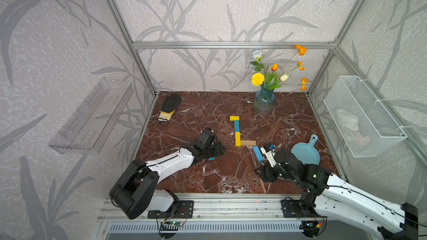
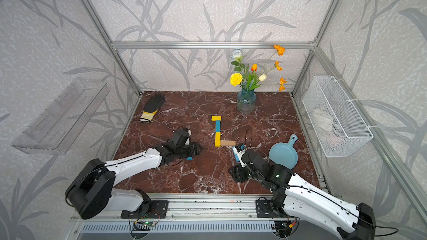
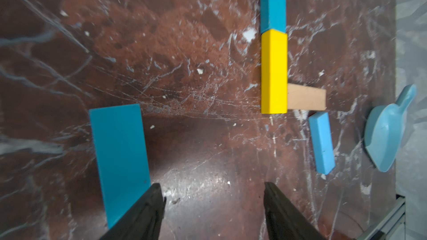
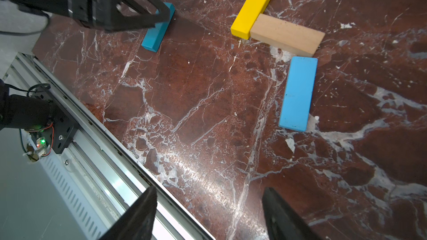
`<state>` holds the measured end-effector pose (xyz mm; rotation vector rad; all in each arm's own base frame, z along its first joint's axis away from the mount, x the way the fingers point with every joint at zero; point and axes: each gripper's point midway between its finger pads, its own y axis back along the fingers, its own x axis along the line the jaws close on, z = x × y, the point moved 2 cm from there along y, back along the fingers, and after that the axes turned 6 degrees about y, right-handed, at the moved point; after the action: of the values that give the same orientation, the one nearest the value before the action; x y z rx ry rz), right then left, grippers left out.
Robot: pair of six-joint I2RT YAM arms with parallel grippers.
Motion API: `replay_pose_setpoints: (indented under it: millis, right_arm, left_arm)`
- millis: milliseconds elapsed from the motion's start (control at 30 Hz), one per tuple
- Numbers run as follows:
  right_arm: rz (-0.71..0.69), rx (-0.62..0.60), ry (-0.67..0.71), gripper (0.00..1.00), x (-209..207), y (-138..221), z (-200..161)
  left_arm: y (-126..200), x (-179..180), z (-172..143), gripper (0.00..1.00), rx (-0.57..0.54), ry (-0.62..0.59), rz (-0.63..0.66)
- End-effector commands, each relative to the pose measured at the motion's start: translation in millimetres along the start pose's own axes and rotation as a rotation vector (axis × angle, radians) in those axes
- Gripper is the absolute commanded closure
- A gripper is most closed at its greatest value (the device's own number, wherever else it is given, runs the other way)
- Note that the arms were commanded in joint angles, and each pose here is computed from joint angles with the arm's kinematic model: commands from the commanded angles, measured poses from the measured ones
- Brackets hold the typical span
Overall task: Assemble a giraffe with building blocks
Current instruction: Pick up the building block from the center of the board.
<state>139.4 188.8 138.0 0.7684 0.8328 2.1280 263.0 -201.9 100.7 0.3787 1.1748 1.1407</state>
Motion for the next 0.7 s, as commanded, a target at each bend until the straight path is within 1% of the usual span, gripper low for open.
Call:
replay_pose_setpoints:
  millis: [0, 67, 133, 167, 200, 267, 367, 500, 667]
  right_arm:
    - [-0.008, -0.002, -0.001, 0.27, 1.4, -7.1, -0.2]
    - [-0.003, -0.003, 0.006, 0.27, 4.2, -9.0, 1.8]
    - [-0.003, -0.007, 0.01, 0.27, 5.3, -10.1, 3.7]
    - [-0.003, -0.007, 0.011, 0.27, 5.5, -11.1, 4.0]
    - [-0.003, -0.005, 0.014, 0.27, 5.9, -11.9, 4.0]
    - [-0.001, -0.004, 0.013, 0.27, 6.3, -14.5, 2.5]
    - [0.0, 0.011, 0.005, 0.27, 5.5, -19.8, -4.2]
    - [0.003, 0.017, -0.006, 0.27, 4.2, -23.0, -11.6]
    - [-0.005, 0.017, -0.02, 0.27, 0.2, -22.1, -19.3]
  left_arm:
    - [44.9, -3.9, 24.2, 0.25, -0.149, -0.089, 0.103]
    - [61.3, 15.0, 31.9, 0.26, -0.205, -0.102, 0.228]
    - [65.2, 31.5, 32.6, 0.3, -0.225, -0.11, 0.319]
    - [63.9, 38.5, 30.6, 0.35, -0.218, -0.105, 0.356]
    - [62.0, 43.1, 29.5, 0.37, -0.214, -0.096, 0.383]
    - [57.7, 50.1, 24.3, 0.36, -0.181, -0.08, 0.426]
    - [51.5, 49.6, 21.7, 0.34, -0.15, -0.072, 0.436]
    - [41.8, 43.6, 22.0, 0.33, -0.137, -0.067, 0.411]
    - [19.5, 43.4, 18.8, 0.32, -0.097, -0.065, 0.423]
